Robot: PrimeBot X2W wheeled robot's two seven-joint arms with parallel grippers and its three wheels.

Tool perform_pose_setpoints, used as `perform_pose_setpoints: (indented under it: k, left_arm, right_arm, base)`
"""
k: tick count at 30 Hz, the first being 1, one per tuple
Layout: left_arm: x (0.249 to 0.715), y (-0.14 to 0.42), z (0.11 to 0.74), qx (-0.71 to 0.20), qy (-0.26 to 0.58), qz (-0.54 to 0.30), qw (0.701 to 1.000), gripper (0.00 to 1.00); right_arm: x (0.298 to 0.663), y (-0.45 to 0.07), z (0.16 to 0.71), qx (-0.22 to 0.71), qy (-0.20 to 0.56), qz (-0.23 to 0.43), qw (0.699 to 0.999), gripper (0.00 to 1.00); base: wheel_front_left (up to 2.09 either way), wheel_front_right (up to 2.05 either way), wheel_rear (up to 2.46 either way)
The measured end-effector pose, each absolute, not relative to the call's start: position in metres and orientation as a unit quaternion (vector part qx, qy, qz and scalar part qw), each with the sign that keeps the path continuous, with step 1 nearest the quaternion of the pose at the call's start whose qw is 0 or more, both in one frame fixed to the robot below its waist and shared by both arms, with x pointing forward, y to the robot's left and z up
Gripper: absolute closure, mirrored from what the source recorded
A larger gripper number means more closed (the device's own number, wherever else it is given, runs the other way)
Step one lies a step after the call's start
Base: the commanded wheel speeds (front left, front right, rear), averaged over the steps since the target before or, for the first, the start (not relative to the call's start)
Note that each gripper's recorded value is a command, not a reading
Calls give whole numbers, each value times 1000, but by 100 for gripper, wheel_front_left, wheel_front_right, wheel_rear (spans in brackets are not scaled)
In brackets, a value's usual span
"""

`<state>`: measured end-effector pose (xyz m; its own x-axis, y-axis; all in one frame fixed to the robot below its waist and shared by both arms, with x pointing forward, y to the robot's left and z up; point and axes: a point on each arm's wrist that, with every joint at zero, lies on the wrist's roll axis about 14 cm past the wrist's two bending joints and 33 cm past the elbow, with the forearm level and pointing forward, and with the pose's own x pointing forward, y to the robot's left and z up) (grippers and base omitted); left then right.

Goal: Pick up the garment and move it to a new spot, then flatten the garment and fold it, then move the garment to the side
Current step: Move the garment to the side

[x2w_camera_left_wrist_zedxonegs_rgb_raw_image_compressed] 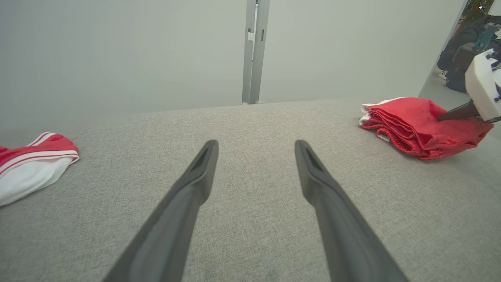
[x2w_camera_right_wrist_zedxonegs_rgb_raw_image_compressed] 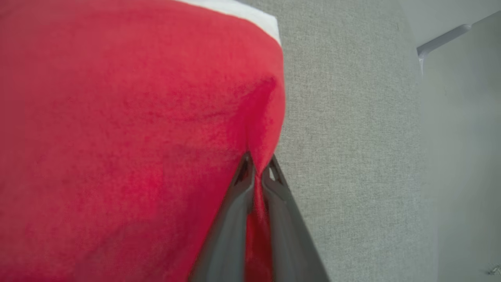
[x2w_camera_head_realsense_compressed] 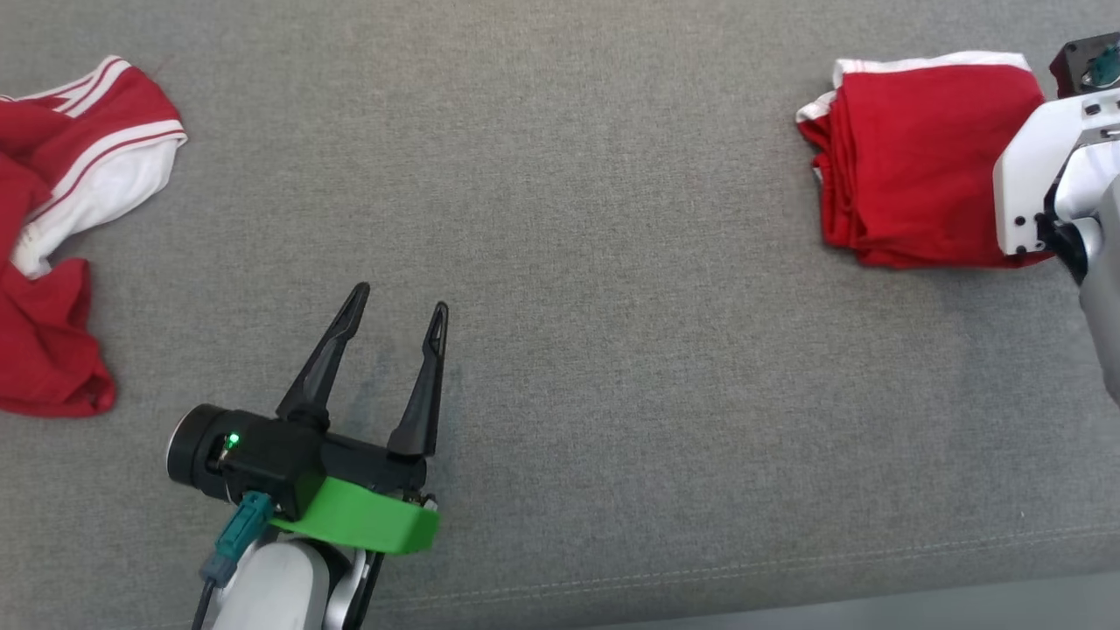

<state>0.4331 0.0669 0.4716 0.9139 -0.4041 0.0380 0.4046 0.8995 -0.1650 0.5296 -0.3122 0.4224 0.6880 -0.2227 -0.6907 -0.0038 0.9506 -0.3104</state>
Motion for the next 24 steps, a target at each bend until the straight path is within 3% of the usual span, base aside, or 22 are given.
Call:
perform_pose_setpoints:
  k: [13,24]
  left_arm:
    - [448,39,459,-77,11,-266,961,0]
    - [447,33,444,-72,39,-286,955,0]
  right_arm:
    - [514,-410,431,-238,390,-124,880,100]
    - [529,-448,455,-306,355,-145,871,100]
  base:
    - [0,0,0]
    - [0,0,0]
